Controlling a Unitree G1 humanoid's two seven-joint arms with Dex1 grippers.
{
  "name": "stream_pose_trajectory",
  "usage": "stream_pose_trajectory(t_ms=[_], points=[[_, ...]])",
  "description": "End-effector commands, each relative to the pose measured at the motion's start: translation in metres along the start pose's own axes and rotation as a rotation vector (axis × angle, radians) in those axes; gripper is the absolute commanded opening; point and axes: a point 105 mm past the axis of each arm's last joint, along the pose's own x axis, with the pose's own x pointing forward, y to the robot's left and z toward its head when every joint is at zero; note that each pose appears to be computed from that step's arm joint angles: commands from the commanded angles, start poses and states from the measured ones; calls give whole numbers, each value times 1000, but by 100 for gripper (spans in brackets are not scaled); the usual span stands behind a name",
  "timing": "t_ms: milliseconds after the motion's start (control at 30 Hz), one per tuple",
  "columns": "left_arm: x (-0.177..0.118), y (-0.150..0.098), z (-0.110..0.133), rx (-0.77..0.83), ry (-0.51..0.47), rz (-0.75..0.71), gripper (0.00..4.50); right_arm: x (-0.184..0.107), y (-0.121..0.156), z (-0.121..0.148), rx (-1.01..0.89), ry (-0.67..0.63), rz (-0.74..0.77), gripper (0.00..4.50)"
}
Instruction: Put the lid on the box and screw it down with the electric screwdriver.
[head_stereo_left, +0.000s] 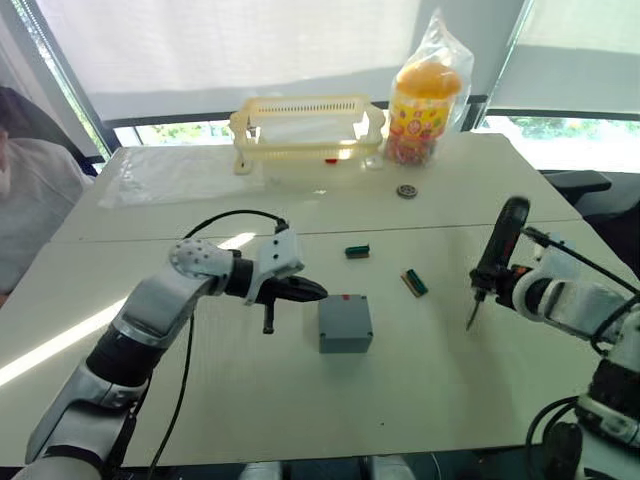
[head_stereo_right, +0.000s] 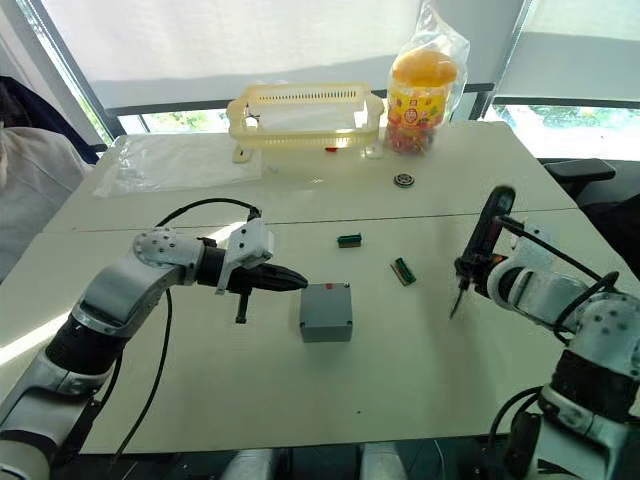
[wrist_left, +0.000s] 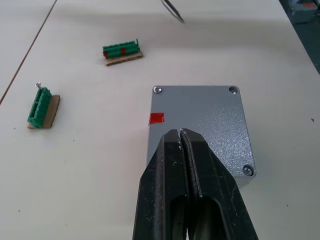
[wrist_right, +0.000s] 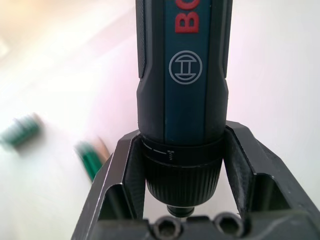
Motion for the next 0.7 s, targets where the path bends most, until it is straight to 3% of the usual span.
stream_pose_trajectory(t_ms=[33,200,333,700], points=[[0,2,8,24,-12,-19,0,-24,53,28,-101,-280,247,176],[10,-4,10,2,-46,-42,0,-45,108,24,-199,-435,533,176],[25,-6,8,-24,-70,-38,0,-51,140,1,-190,-452,714,176],[48,-14,-12,-36,-11,-26,0,-51,150,-23,-211,-456,790,176]])
